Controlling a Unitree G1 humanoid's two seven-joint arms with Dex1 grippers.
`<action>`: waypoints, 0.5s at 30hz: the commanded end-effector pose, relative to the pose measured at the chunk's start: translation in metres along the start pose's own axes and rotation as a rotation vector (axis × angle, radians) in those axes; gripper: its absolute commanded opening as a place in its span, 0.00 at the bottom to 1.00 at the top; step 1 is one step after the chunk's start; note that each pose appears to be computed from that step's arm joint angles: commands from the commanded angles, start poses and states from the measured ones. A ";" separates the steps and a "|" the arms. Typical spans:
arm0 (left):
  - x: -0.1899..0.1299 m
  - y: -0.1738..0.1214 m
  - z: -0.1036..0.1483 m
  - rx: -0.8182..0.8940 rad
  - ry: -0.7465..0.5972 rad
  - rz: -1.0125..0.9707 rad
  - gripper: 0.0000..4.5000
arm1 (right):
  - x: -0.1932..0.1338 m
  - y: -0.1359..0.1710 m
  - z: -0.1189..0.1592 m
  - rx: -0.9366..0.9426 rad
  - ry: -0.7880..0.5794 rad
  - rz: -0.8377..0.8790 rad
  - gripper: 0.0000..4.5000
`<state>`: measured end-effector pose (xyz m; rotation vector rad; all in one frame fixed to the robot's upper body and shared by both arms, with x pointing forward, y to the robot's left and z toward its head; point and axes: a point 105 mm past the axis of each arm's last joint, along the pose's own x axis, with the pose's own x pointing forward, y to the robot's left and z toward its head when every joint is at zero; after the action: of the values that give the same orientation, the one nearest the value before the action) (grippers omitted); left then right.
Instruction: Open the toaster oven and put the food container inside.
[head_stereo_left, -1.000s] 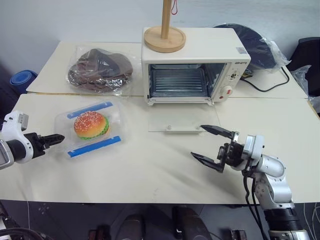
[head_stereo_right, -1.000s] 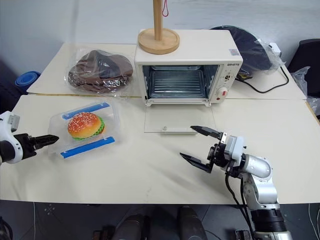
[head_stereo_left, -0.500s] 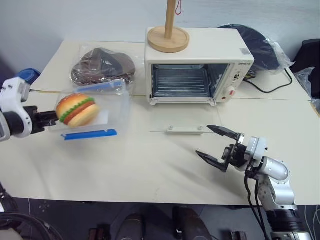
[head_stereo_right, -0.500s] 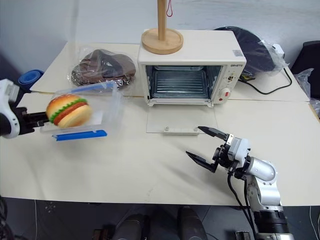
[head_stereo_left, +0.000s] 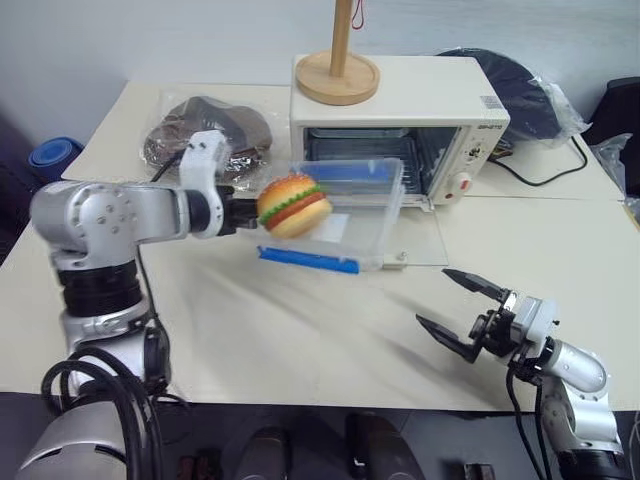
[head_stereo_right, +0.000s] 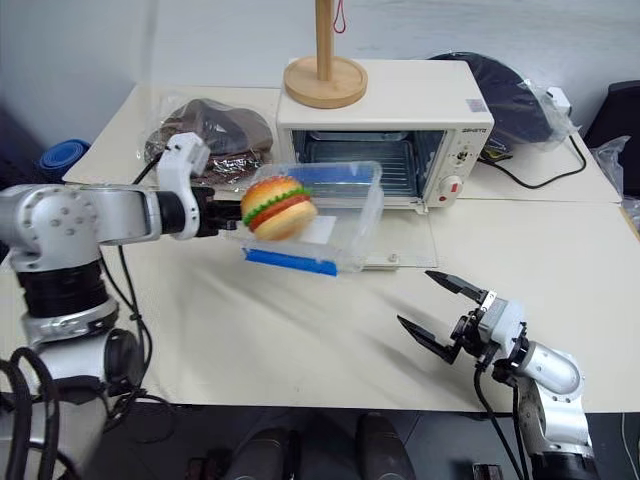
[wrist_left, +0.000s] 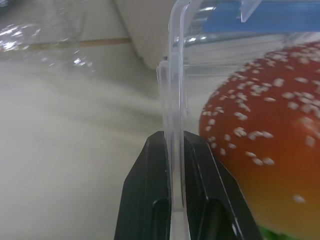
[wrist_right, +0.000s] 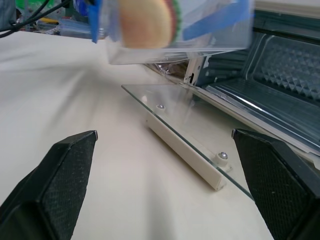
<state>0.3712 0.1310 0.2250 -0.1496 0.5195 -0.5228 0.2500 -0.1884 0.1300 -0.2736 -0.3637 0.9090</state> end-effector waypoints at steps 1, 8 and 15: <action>0.014 -0.015 0.016 0.043 -0.051 0.005 0.02 | 0.002 0.001 0.019 -0.052 -0.038 -0.044 1.00; 0.048 -0.036 0.013 0.011 -0.052 -0.040 0.09 | 0.003 0.004 0.025 -0.053 -0.033 -0.099 1.00; 0.038 -0.041 0.033 -0.006 -0.154 -0.122 0.54 | 0.010 -0.003 0.028 0.000 -0.008 -0.135 1.00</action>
<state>0.3993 0.0724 0.2195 -0.2202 0.4713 -0.5888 0.2473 -0.1819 0.1440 -0.2369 -0.3475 0.7741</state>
